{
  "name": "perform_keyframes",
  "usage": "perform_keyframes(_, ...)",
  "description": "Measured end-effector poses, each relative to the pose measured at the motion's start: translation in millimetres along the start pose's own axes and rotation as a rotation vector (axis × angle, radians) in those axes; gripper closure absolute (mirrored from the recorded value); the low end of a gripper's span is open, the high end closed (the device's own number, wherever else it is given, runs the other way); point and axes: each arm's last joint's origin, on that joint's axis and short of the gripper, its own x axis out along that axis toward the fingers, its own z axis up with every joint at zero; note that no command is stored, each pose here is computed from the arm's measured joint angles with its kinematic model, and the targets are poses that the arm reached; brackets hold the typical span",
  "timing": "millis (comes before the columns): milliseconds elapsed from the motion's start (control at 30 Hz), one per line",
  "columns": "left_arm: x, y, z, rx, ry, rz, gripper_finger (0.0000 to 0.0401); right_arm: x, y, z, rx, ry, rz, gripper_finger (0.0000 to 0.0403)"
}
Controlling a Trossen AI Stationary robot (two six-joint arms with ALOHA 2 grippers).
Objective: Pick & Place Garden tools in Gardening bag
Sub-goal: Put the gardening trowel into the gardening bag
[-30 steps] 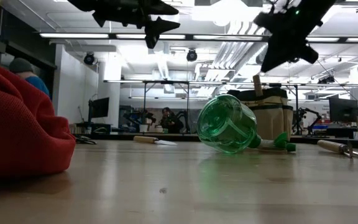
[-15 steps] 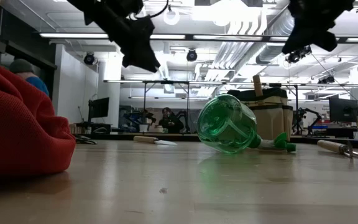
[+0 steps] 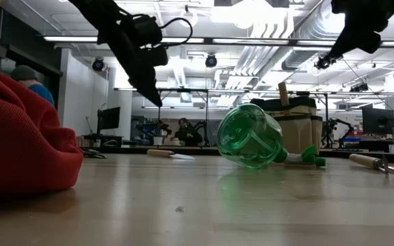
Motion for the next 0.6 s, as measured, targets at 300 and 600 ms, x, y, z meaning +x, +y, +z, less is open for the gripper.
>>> perform_keyframes(300,8.4,2.3,-3.5,0.2,0.124,0.166,0.0155,0.0,-0.6,-3.5,-0.009,0.046,0.015,0.0334)
perform_keyframes(600,47.7,2.8,-22.3,0.405,0.304,0.064,0.0147,0.0,-1.2,-3.1,0.018,0.034,-0.008,0.0241)
